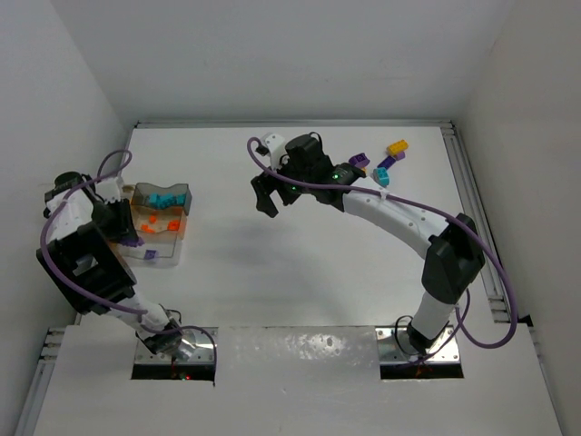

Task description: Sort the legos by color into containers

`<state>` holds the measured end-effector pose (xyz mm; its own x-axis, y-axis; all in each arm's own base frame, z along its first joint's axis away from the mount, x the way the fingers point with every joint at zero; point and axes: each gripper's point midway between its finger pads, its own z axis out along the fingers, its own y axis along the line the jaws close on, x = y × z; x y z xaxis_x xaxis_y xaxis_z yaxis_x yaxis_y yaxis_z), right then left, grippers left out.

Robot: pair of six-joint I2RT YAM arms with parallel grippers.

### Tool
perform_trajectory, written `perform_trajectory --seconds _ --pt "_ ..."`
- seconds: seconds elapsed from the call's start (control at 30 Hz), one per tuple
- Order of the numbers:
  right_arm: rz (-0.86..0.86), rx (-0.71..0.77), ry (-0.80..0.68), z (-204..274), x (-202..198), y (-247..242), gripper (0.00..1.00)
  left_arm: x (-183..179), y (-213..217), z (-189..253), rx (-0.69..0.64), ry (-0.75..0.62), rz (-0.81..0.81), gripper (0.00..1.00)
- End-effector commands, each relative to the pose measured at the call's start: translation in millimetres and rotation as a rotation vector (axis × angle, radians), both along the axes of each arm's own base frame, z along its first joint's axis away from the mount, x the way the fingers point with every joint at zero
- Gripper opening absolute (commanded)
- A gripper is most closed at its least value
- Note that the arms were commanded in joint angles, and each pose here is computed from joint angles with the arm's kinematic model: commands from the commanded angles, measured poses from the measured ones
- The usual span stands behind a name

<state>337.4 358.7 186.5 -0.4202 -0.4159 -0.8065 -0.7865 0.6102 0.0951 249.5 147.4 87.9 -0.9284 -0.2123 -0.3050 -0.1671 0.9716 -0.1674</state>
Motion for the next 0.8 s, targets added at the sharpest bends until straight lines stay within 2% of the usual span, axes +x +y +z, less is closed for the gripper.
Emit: perform_trajectory --seconds 0.0,0.03,0.1,0.37,0.4,0.47,0.5,0.53,0.6,0.63,0.67,0.7,0.73,0.77 --pt "-0.017 0.044 -0.032 24.5 3.3 3.5 0.99 4.1 8.9 -4.3 0.042 -0.003 -0.008 0.40" --pt "-0.015 0.044 -0.030 24.3 2.0 3.8 0.99 7.6 9.8 -1.3 0.050 -0.014 -0.011 0.53" --pt "-0.017 0.045 -0.031 24.6 2.5 3.2 0.99 13.6 10.4 5.3 0.059 -0.036 -0.017 0.72" --pt "-0.056 0.039 -0.048 31.9 7.6 -2.4 0.98 42.8 -1.3 48.2 0.071 -0.147 -0.080 0.72" --pt "-0.080 0.024 -0.048 32.7 13.1 -9.3 0.95 53.0 -6.9 59.5 0.082 -0.183 -0.113 0.71" --pt "-0.149 0.014 -0.021 32.0 27.4 -21.5 0.84 64.6 -19.7 74.4 0.086 -0.232 -0.163 0.69" --pt "-0.207 -0.011 0.026 24.3 33.4 -36.7 0.66 76.0 -32.8 84.9 0.097 -0.263 -0.216 0.67" --pt "-0.339 0.022 0.096 20.4 54.5 -65.6 0.55 80.4 -41.5 89.3 0.096 -0.275 -0.246 0.66" --pt "-0.488 0.041 0.192 7.9 71.5 -105.9 0.34 92.0 -59.9 101.3 0.091 -0.315 -0.303 0.62" --pt "-0.635 0.070 0.218 6.5 91.2 -146.3 0.27 95.8 -67.6 106.1 0.067 -0.340 -0.321 0.62" --pt "-0.705 0.065 0.229 0.8 95.0 -168.2 0.32 98.6 -72.3 109.6 0.053 -0.355 -0.331 0.62" --pt "-0.792 0.069 0.225 -0.1 105.5 -198.7 0.41 102.0 -75.5 115.4 0.049 -0.373 -0.341 0.61" --pt "-0.873 0.042 0.191 -1.4 112.6 -220.6 0.58 104.9 -77.9 119.6 0.047 -0.391 -0.349 0.60" --pt "-0.904 0.026 0.175 -3.8 115.8 -232.9 0.62 106.8 -77.2 122.7 0.058 -0.398 -0.352 0.60"
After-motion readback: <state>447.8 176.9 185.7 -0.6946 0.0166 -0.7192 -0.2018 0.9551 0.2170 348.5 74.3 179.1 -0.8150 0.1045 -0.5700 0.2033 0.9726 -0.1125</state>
